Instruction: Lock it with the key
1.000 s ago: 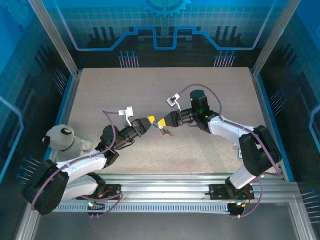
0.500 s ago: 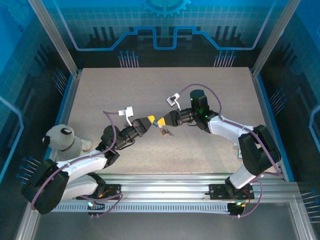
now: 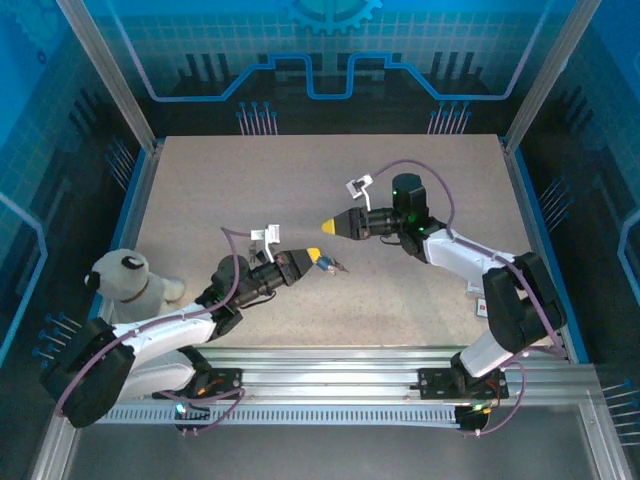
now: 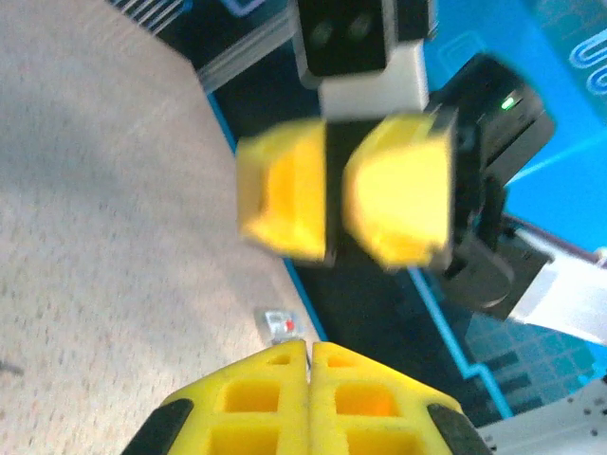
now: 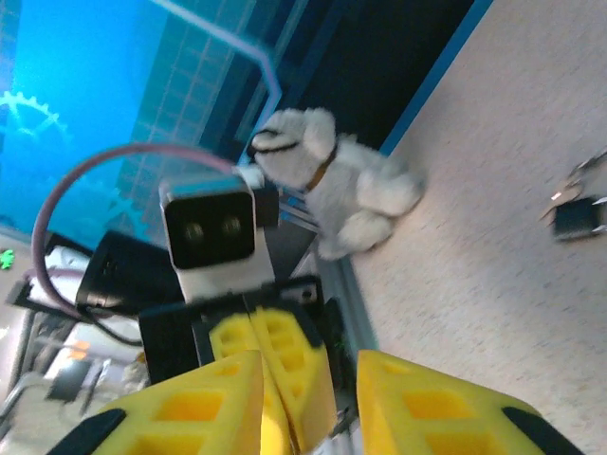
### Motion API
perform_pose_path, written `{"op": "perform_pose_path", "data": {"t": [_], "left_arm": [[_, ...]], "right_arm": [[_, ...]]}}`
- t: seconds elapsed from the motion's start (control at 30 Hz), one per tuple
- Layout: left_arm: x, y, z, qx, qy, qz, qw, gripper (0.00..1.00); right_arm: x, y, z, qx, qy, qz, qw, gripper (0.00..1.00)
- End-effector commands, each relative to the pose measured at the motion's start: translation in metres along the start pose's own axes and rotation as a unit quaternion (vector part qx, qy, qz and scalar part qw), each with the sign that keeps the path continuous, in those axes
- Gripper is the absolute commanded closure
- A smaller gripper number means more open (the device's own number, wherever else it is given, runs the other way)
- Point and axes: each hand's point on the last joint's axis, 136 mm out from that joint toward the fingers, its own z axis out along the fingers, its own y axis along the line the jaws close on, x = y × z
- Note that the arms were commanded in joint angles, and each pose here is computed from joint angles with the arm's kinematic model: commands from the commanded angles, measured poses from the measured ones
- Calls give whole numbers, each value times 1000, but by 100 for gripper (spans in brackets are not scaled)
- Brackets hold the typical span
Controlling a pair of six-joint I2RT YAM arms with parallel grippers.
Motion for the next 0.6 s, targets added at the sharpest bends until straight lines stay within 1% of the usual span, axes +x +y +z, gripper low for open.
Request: {"op": "perform_pose_path", "data": {"t": [0.0,0.13,0.2,0.23,0.27,0.3,0.37,0.53,0.57], "left_arm": [[5,8,-1,-21,11,-5,1000,100],[-3,9,3,-31,4,-2,1000,100],[-6,11,6,-37,3,-4,999,100],[-8,10,8,-37,2,-4,999,100],[-9,10,10,-38,3,-5,999,100],[-12,10,12,-36,2,-6,999,100],[-16,8,17,-32,3,-7,999,100],[-26,2,31,-18,8,-5,1000,100],[-26,1,35,-15,12,-8,1000,100]], "right_arm": [[-16,10,-14,32,-38,-50,998,63],[-17,9,-31,73,-62,-64,993,41],[-16,6,-43,106,-76,-66,989,30],[-17,4,-50,127,-88,-71,985,20],[-20,7,-56,140,-100,-79,982,7],[-14,-1,-63,161,-109,-73,978,0],[-13,-9,-80,193,-142,-58,969,0],[-19,-25,-125,189,-258,2,947,0],[-18,-28,-130,186,-274,12,943,0]]}}
